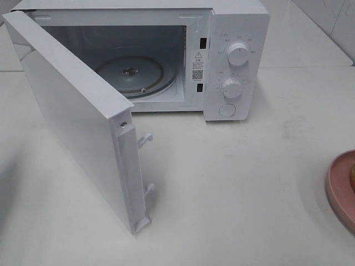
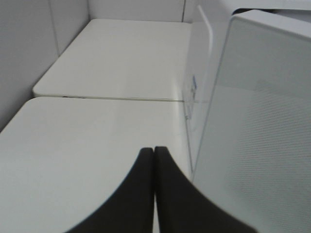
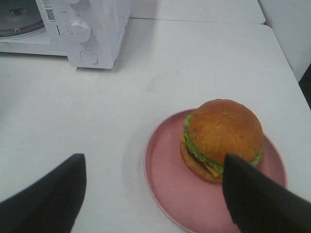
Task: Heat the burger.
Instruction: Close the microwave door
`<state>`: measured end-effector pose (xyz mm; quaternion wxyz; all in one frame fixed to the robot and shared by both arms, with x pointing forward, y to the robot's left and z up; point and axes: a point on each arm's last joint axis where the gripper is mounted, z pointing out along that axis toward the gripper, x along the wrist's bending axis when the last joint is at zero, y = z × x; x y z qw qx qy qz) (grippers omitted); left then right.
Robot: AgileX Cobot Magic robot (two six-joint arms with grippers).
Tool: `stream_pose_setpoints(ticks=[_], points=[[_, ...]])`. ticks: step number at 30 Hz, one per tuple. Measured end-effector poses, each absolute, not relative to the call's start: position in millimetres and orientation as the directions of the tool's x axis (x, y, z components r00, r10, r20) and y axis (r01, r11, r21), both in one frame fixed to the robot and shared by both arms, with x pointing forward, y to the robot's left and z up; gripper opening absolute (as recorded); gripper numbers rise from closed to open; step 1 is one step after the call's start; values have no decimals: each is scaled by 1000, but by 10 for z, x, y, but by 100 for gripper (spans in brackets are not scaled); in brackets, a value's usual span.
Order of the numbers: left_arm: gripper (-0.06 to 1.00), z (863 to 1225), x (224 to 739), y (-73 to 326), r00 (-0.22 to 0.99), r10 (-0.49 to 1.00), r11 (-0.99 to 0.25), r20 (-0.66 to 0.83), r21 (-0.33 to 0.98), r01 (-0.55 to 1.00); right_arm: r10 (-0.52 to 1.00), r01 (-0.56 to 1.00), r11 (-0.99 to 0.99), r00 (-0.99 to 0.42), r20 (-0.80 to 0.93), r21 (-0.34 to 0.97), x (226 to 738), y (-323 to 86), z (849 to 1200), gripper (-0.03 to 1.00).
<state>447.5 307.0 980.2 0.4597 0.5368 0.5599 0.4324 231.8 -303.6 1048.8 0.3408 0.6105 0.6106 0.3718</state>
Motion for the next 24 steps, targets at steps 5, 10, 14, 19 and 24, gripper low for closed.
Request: stream_pose_setpoints(ticks=[5,10,14,19,24], points=[[0,9686,4575,2863,110,991,56,-78,980,191,999,492,-22,-23,39,870,2318,-3035,10488,75],[0,9602,4656,2651,168,983,36,-70,979,199,999,492,-22,-23,39,870,2318,-3035,10488,75],[0,9536,4731,2458,218,974,16,-62,979,205,999,492,-22,-23,39,870,2318,-3035,10488,75],[0,9469,4763,2310,257,964,17,-71,978,207,999,492,-21,-23,38,870,2318,-3035,10488,75],[0,9436,4808,2174,276,957,27,-87,976,214,999,492,-21,-23,38,870,2318,-3035,10488,75]])
